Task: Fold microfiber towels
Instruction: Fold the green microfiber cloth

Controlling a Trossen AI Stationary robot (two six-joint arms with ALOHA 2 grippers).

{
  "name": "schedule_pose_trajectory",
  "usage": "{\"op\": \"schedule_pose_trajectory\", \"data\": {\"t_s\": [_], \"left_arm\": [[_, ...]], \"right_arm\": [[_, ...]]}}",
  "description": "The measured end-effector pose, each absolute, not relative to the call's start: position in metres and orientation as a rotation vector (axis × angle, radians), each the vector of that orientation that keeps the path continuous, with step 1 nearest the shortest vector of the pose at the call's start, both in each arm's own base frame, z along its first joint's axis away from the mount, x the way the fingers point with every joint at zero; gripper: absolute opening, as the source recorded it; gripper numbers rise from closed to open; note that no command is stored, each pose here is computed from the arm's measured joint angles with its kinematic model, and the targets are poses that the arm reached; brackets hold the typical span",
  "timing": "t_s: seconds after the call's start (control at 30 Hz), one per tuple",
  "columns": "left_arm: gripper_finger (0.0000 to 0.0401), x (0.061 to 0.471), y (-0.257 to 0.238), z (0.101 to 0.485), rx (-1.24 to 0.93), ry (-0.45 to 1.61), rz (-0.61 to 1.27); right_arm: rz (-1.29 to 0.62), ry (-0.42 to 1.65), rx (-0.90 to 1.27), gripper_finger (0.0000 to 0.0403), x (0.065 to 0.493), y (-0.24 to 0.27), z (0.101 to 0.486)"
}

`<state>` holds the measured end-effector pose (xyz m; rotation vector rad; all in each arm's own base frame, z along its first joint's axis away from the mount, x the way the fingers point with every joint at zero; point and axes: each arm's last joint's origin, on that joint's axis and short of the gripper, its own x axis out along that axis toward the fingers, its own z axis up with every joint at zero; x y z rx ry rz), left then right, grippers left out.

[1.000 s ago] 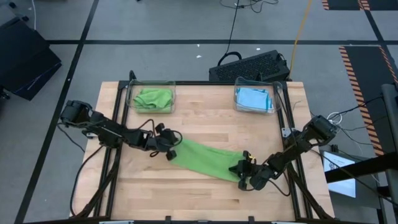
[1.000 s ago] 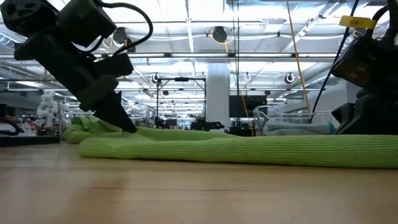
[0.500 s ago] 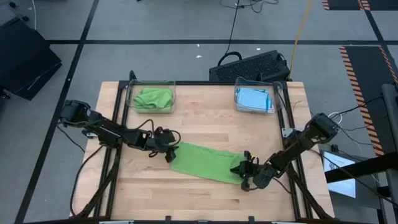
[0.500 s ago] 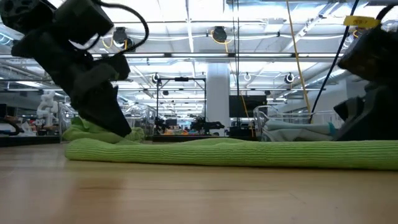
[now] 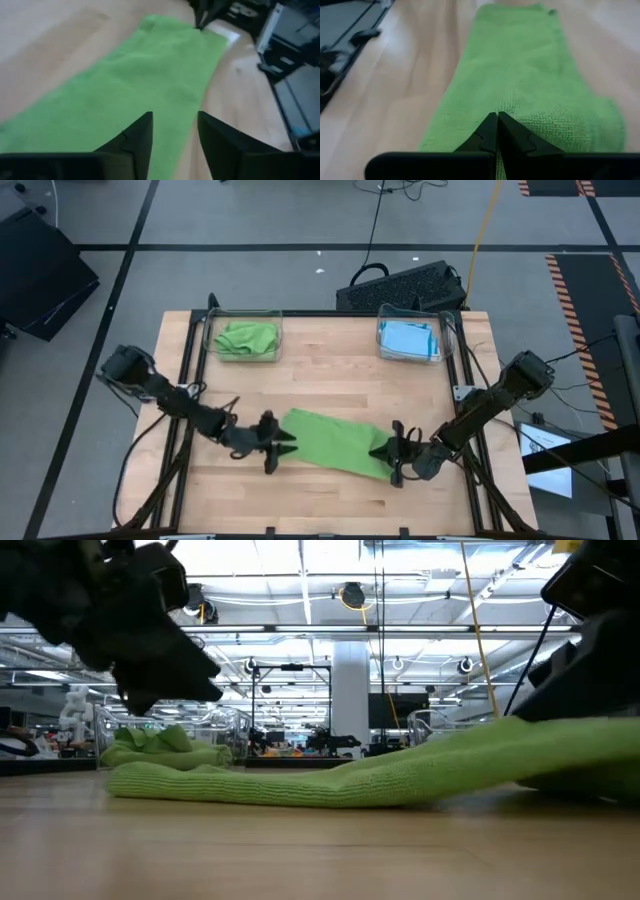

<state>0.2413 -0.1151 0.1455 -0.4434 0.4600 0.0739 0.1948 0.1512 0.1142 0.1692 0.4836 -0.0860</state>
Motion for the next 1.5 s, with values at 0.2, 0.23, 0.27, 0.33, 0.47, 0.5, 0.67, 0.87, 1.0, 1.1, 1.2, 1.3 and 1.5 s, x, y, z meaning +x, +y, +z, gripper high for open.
{"op": "schedule_pose_trajectory", "data": {"t_s": [0.2, 0.23, 0.27, 0.33, 0.47, 0.5, 0.67, 0.87, 1.0, 1.1, 1.2, 1.3, 1.5], "left_arm": [[0.0114, 0.244, -0.122, 0.109, -0.452, 0.540, 0.150], [0.0109, 0.245, -0.120, 0.103, -0.452, 0.555, 0.167], [0.0103, 0.246, -0.118, 0.098, -0.444, 0.574, 0.182], [0.0095, 0.247, -0.113, 0.088, -0.432, 0.619, 0.199], [0.0085, 0.248, -0.102, 0.081, -0.413, 0.693, 0.245], [0.0083, 0.247, -0.099, 0.079, -0.400, 0.713, 0.259], [0.0071, 0.245, -0.083, 0.085, -0.264, 0.771, 0.278], [0.0057, 0.242, -0.059, 0.099, -0.143, 0.838, 0.272], [0.0049, 0.244, -0.043, 0.105, -0.148, 0.849, 0.246], [0.0042, 0.247, -0.032, 0.106, -0.148, 0.840, 0.257], [0.0035, 0.249, -0.022, 0.106, -0.144, 0.834, 0.277], [0.0035, 0.250, -0.016, 0.113, -0.130, 0.799, 0.273], [0.0035, 0.252, -0.007, 0.144, -0.119, 0.689, 0.278]], "right_arm": [[0.004, 0.580, 0.222, 0.0005, 0.190, 0.155, 0.110], [0.004, 0.594, 0.224, 0.0005, 0.189, 0.155, 0.109], [0.005, 0.606, 0.227, 0.0006, 0.188, 0.156, 0.108], [0.004, 0.628, 0.237, 0.0018, 0.186, 0.155, 0.106], [-0.012, 0.640, 0.271, 0.0074, 0.186, 0.155, 0.105], [-0.019, 0.646, 0.278, 0.0091, 0.185, 0.155, 0.105], [-0.027, 0.655, 0.294, 0.0164, 0.185, 0.155, 0.104], [-0.058, 0.742, 0.270, 0.0162, 0.179, 0.151, 0.098], [-0.099, 0.746, 0.333, 0.0114, 0.178, 0.152, 0.093], [-0.094, 0.718, 0.417, 0.0078, 0.182, 0.157, 0.089], [-0.124, 0.691, 0.528, 0.0052, 0.189, 0.162, 0.082], [-0.137, 0.681, 0.536, 0.0039, 0.200, 0.173, 0.074], [-0.141, 0.646, 0.520, 0.0037, 0.225, 0.192, 0.077]]}}
